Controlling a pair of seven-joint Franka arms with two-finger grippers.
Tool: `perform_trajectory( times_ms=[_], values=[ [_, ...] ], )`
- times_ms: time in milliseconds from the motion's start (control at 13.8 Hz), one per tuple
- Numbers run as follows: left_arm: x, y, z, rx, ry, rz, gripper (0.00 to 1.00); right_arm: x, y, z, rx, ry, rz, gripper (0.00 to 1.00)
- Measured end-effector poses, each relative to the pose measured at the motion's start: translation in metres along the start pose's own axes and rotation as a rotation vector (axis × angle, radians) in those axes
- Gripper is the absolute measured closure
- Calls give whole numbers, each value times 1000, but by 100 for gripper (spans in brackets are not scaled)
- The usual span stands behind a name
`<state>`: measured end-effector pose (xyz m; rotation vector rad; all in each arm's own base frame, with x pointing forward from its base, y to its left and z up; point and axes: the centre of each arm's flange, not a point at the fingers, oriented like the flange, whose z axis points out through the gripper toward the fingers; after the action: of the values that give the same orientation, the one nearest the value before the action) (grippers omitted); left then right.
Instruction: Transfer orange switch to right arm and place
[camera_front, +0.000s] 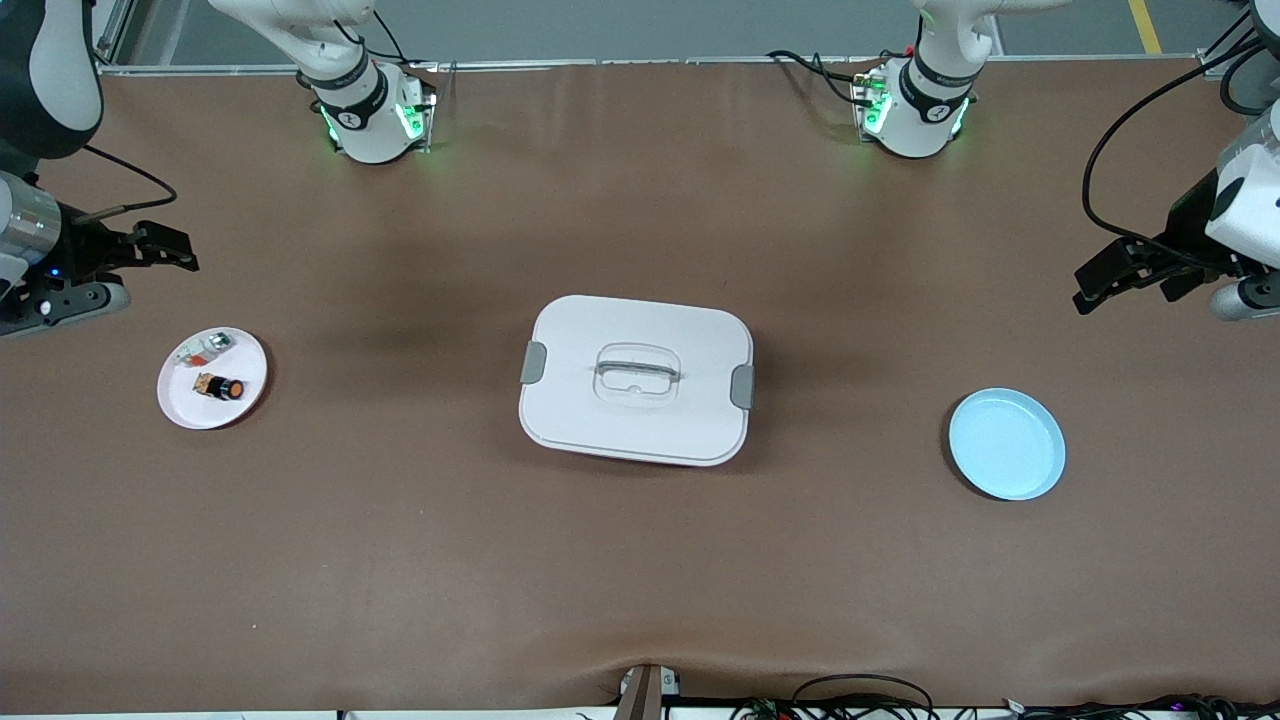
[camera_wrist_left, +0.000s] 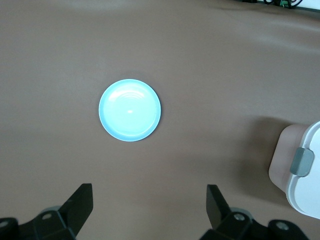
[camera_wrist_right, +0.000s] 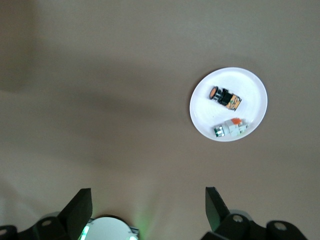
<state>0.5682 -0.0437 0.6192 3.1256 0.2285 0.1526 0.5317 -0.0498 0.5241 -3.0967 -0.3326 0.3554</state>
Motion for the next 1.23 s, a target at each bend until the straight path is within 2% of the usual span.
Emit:
perform_trajectory(
  times_ms=[579, 1013, 1231],
  values=[
    [-1, -1, 0, 2, -8, -1, 0, 4, -4, -41, -16, 56, 74, 0],
    [-8, 5, -14, -2, 13, 12, 0, -4, 1, -105, -39, 162, 117, 0],
    [-12, 3, -21, -1, 18, 68, 0, -9, -5, -107, -25, 125, 199, 0]
  ],
)
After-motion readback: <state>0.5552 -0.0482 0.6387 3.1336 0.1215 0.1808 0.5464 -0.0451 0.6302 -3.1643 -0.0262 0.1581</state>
